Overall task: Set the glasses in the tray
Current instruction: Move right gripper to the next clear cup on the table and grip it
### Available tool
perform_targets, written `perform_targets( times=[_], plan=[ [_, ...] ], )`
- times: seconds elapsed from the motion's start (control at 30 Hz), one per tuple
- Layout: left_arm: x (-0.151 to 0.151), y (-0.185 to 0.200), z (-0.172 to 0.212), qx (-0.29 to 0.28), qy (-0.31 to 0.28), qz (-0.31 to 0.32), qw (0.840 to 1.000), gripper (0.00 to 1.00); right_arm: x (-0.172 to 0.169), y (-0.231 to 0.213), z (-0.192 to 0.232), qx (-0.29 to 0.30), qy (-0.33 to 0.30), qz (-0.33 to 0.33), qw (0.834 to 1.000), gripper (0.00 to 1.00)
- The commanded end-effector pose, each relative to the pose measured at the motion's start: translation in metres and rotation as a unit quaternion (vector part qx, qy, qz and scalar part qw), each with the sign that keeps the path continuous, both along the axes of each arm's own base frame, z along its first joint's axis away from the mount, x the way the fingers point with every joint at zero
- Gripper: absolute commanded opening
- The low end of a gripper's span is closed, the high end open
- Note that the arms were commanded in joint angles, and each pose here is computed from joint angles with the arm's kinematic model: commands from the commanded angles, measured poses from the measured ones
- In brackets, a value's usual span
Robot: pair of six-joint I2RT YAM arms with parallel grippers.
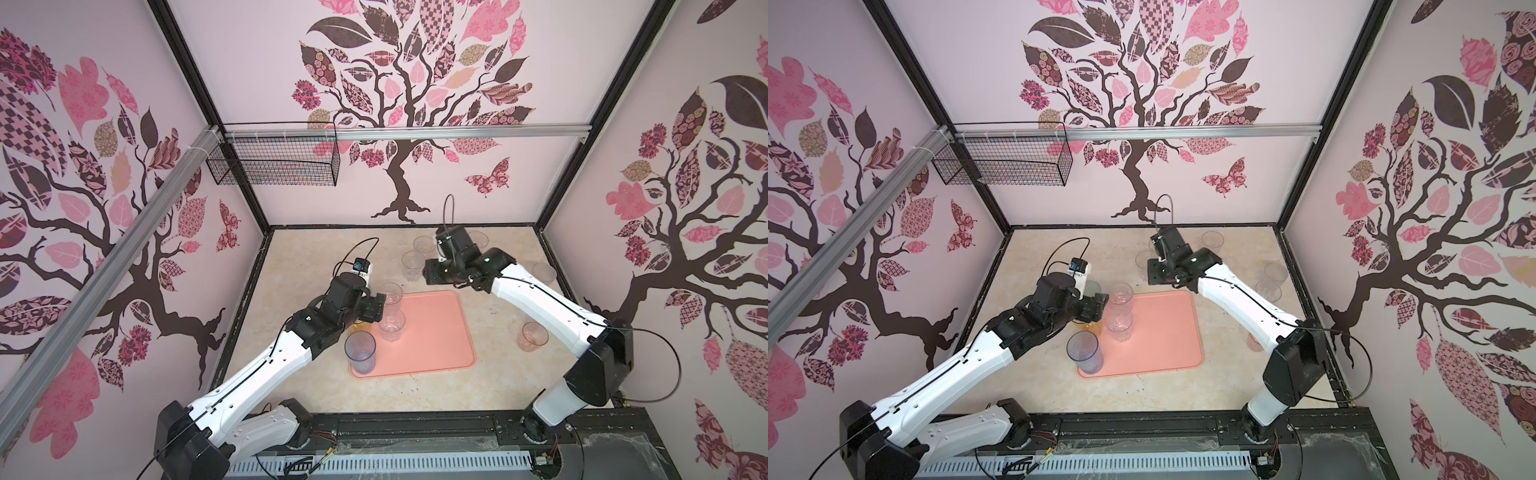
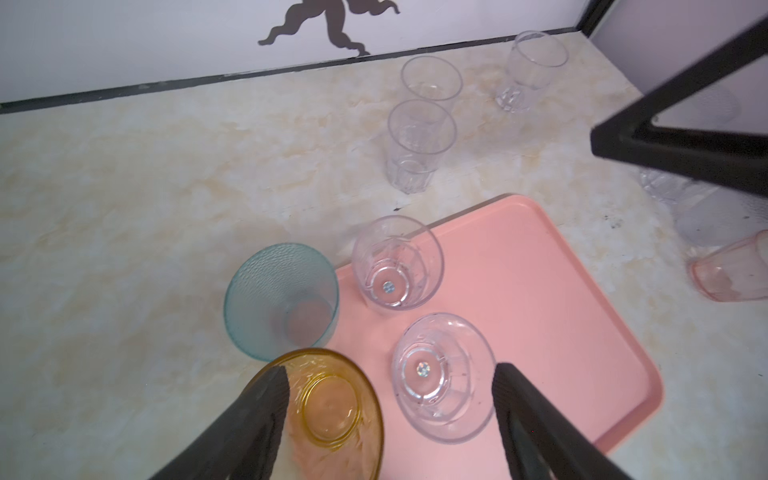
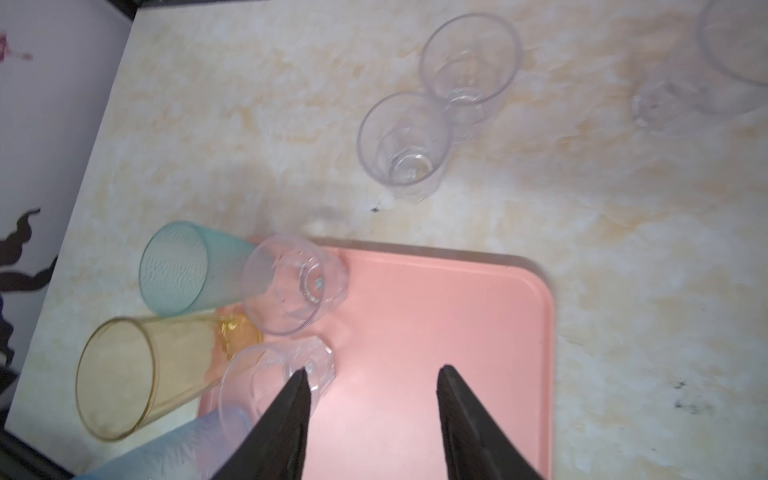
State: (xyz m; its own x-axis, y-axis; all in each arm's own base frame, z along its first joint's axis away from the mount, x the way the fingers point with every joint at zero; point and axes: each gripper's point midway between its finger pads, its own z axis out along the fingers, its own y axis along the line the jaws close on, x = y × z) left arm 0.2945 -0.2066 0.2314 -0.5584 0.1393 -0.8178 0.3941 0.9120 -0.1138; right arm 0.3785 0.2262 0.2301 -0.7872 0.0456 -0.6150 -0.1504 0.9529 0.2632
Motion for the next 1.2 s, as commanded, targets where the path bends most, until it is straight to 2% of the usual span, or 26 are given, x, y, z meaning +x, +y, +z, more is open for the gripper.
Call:
perform_targets(
  times=[0.0,0.13,0.3,0.43,0.73,0.9,1.17],
  plan=[
    [0.019,-0.037,0.028,-0.040,-0.034,-0.035,0.998,0.81,0.017,-0.025,-0.014,-0.020,0.005,-0.032,0.999,0.54],
    [0.034,-0.070,0.015,-0.027,-0.013,-0.051,0.998,0.81,0.052,-0.051,-0.025,-0.013,0.002,-0.092,0.996,0.54],
    [0.051,-0.095,-0.011,0.000,0.015,-0.059,0.998,0.80,0.080,-0.027,-0.054,0.017,0.033,-0.089,0.995,0.55],
    [0.060,-0.098,-0.023,0.018,0.014,-0.053,0.998,0.80,0.096,0.000,-0.070,0.057,0.058,-0.071,0.994,0.57],
    [0.063,-0.094,-0.035,0.042,0.018,-0.045,0.998,0.81,0.113,0.023,-0.110,0.063,0.096,-0.052,0.992,0.57],
    [0.062,-0.093,-0.043,0.048,0.026,-0.045,0.997,0.81,0.117,0.023,-0.130,0.044,0.113,-0.052,0.991,0.52],
    [0.063,-0.091,-0.052,0.070,0.036,-0.044,0.996,0.81,0.118,0.023,-0.143,0.041,0.123,-0.051,0.990,0.31]
  ],
)
